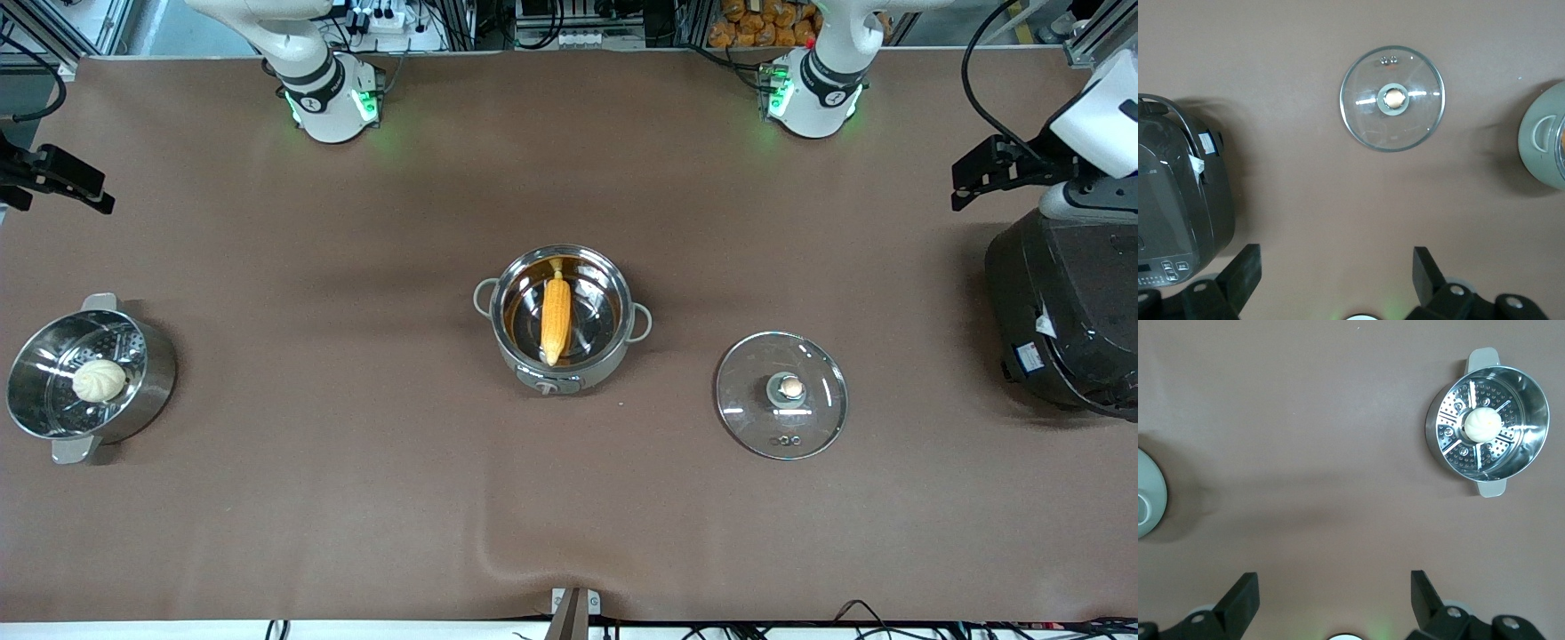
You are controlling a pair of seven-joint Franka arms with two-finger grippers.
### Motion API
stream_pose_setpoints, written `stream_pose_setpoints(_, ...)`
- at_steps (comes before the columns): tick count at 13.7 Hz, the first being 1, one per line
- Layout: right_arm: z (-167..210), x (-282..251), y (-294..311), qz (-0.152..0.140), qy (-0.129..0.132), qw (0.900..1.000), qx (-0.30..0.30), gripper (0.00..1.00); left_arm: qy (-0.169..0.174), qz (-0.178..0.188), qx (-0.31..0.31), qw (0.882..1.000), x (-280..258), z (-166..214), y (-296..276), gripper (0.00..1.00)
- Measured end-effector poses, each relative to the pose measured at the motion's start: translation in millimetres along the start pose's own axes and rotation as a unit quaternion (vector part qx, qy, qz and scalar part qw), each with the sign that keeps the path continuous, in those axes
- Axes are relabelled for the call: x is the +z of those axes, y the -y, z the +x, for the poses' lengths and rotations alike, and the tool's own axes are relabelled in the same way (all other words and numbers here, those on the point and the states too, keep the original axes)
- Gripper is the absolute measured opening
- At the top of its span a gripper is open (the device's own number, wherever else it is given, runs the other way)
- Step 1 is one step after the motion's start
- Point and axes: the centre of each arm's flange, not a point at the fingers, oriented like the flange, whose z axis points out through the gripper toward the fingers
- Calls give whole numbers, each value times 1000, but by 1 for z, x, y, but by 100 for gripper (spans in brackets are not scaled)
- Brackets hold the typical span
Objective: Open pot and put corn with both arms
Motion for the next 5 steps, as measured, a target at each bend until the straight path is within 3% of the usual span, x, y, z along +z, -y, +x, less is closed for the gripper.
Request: stream_pose_setpoints(5, -2, 4, 3, 2, 12, 1000, -3, 100, 7, 0, 1, 1000, 2, 0, -1, 100)
